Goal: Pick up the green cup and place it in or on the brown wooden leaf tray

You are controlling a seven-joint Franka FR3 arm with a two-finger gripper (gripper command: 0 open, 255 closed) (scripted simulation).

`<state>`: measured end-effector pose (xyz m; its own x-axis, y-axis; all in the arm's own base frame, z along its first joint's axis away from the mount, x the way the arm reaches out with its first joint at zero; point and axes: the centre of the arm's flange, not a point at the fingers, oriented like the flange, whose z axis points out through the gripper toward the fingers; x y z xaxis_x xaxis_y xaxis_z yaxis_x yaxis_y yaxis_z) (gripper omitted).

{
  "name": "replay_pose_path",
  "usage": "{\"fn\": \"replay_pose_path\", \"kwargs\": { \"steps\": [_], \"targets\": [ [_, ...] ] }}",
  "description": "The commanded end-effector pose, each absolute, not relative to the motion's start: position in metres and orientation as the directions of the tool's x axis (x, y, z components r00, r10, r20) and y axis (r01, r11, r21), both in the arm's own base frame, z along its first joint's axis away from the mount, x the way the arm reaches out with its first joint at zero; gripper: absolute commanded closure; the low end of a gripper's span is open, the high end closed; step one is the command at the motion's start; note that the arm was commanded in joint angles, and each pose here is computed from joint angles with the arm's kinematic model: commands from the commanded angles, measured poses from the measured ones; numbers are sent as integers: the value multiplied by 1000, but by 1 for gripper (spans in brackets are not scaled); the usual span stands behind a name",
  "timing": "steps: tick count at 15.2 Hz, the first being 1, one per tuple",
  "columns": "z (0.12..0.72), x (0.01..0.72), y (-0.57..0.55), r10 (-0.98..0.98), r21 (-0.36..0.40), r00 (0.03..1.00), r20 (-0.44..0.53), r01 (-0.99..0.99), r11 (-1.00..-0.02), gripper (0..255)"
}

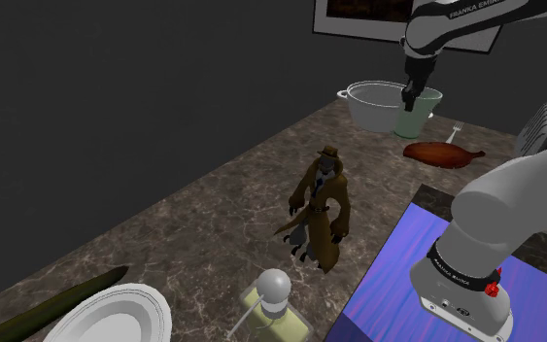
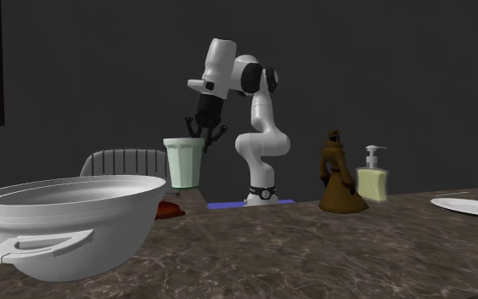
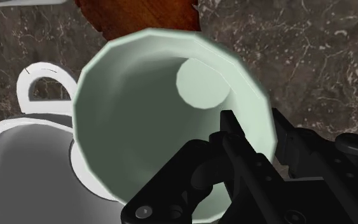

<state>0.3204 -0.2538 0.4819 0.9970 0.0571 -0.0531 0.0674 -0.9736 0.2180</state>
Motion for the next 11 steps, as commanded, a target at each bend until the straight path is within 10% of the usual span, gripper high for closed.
{"fn": "replay_pose_path", "kwargs": {
  "steps": [1,11],
  "targets": [
    [488,303,-275,58,218,997,-53,68,-974,255],
    [519,214,-368,58,218,997,-53,68,-974,255]
  ]
}}
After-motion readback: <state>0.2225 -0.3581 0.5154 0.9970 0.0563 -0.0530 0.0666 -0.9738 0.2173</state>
